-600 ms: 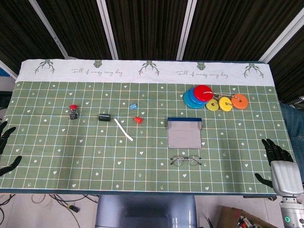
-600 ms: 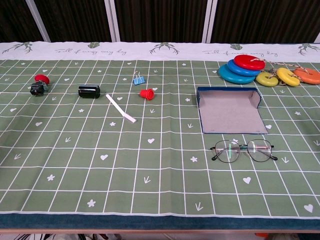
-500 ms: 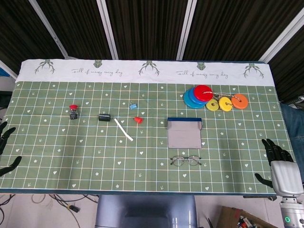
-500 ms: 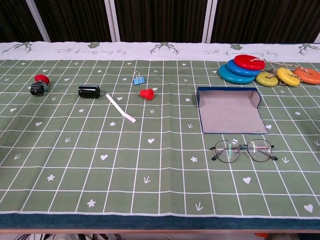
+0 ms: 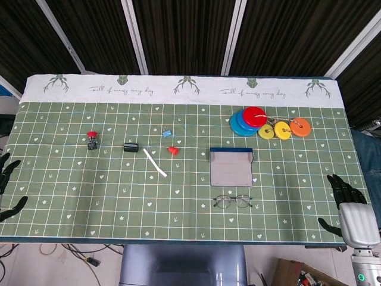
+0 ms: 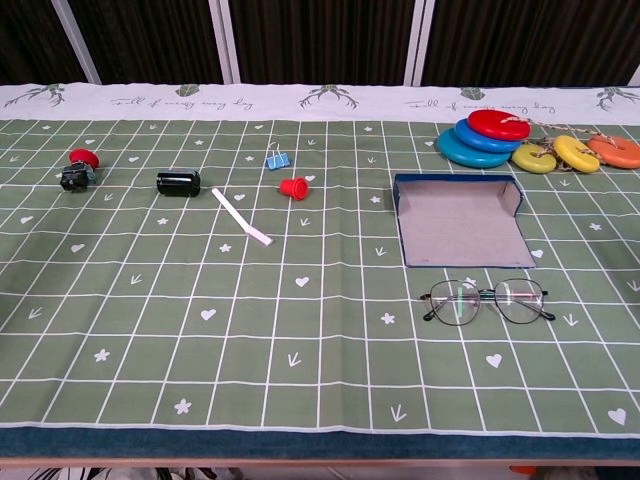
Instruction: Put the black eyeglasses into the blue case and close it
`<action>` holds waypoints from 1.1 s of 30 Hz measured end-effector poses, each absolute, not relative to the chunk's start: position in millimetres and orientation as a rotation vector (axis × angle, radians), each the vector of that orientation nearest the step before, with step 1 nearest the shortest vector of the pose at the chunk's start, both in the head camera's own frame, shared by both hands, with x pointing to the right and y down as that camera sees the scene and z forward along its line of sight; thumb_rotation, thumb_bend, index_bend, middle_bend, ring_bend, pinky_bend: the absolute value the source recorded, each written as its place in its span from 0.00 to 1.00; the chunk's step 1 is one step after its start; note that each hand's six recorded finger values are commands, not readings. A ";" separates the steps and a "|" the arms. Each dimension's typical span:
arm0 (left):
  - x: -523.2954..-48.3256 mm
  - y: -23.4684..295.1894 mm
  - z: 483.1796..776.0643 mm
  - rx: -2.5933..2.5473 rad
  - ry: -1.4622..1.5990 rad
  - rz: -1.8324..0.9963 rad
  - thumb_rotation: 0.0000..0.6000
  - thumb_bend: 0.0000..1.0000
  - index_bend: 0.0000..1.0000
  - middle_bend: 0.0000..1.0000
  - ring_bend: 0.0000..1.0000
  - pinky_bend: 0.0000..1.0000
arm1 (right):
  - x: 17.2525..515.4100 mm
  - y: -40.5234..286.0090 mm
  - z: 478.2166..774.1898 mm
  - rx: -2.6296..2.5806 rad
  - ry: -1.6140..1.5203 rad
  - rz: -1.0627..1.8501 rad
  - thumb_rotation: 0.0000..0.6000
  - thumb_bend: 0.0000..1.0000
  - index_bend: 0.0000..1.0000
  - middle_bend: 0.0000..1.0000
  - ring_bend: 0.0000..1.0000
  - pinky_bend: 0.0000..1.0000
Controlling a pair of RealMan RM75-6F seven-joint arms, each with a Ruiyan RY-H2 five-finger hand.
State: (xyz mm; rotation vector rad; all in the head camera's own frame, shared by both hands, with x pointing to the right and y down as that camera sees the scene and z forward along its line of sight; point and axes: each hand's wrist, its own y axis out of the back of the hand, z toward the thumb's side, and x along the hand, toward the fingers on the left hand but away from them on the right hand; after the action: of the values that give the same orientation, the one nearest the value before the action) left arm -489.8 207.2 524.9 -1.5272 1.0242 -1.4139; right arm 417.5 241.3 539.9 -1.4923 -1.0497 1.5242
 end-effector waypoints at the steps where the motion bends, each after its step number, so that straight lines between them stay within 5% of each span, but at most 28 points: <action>1: -489.6 207.8 524.7 -1.528 1.023 -1.412 1.00 0.25 0.10 0.00 0.00 0.00 | 416.1 240.9 539.9 -1.498 -1.052 1.513 1.00 0.18 0.00 0.10 0.17 0.22; 9: -492.1 208.9 521.7 -1.520 1.032 -1.406 1.00 0.25 0.10 0.00 0.00 0.00 | 412.9 240.6 540.8 -1.525 -1.078 1.461 1.00 0.18 0.02 0.10 0.17 0.22; 18: -490.6 209.3 525.0 -1.531 1.018 -1.414 1.00 0.27 0.10 0.00 0.00 0.00 | 412.3 236.9 546.8 -1.628 -1.107 1.433 1.00 0.22 0.24 0.09 0.15 0.22; 33: -492.3 208.2 524.5 -1.531 1.031 -1.418 1.00 0.27 0.10 0.00 0.00 0.00 | 362.4 190.9 608.1 -2.091 -0.955 1.514 1.00 0.23 0.36 0.09 0.13 0.22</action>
State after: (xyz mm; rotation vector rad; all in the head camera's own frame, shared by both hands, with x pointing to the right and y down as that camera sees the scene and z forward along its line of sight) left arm -492.3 208.2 524.5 -1.5315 1.0311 -1.4184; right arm 362.4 190.9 608.1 -2.0911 -0.9547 1.5141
